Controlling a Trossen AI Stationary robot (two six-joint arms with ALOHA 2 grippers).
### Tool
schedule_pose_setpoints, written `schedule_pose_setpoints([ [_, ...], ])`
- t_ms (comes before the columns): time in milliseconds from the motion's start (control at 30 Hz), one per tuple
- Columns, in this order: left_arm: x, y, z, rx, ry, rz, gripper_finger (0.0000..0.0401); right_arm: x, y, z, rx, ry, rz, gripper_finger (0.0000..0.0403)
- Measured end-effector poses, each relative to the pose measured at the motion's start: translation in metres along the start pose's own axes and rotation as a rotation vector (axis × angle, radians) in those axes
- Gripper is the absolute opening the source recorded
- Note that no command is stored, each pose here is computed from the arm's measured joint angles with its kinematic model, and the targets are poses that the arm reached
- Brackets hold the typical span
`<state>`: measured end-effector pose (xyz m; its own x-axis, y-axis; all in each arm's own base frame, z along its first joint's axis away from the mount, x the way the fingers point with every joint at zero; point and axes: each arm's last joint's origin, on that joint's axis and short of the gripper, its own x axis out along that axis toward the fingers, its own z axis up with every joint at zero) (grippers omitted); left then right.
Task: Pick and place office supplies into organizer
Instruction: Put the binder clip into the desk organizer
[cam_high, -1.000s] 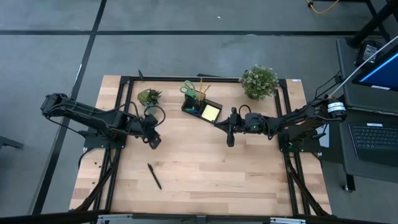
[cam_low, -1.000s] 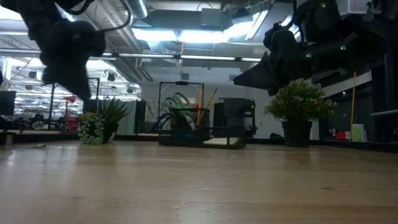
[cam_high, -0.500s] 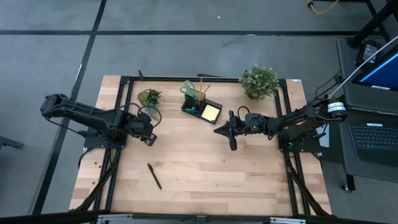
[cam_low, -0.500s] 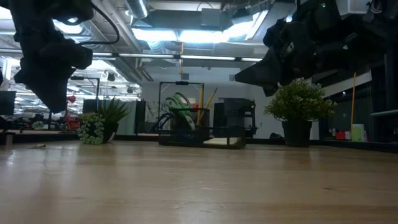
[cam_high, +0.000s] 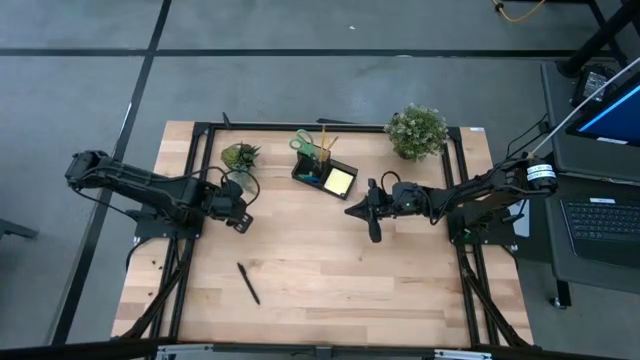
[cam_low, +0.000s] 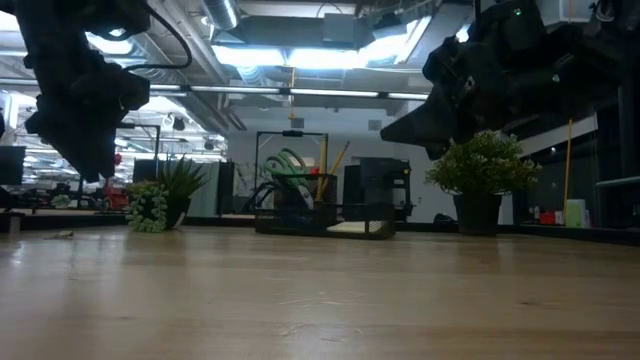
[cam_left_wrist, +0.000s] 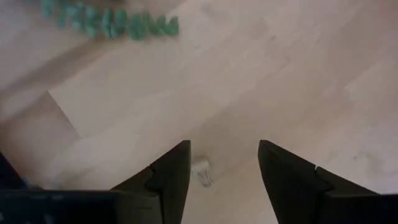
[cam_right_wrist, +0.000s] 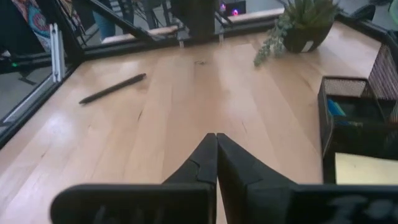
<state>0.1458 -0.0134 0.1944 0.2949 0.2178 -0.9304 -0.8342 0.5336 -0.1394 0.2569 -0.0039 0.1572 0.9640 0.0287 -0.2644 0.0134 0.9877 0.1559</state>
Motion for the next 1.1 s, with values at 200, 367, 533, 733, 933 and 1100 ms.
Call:
schedule_pose_setpoints([
  [200, 0.002, -0.005, -0.004, 0.074, -0.049, 0.016, 0.0185, 0.000, 0.000, -0.001, 0.000, 0.012, -0.004, 0.0010],
  [367, 0.009, -0.010, -0.007, -0.025, -0.023, 0.049, 0.0185, 0.000, 0.000, -0.001, -0.030, 0.012, -0.004, 0.0010],
  [533, 0.022, -0.015, -0.012, -0.128, 0.066, 0.111, 0.0185, 0.000, 0.000, -0.001, -0.049, 0.011, -0.004, 0.0010],
  [733, 0.040, -0.020, -0.016, -0.156, 0.108, 0.223, 0.0185, 0.000, 0.000, -0.001, -0.050, 0.011, -0.005, 0.0010],
  [933, 0.051, -0.025, -0.020, -0.158, 0.176, 0.244, 0.0185, 0.000, 0.000, -0.001, -0.046, 0.011, -0.004, 0.0010],
  [1100, 0.057, -0.029, -0.020, -0.172, 0.195, 0.231, 0.0185, 0.000, 0.000, -0.001, -0.021, 0.009, -0.004, 0.0010],
])
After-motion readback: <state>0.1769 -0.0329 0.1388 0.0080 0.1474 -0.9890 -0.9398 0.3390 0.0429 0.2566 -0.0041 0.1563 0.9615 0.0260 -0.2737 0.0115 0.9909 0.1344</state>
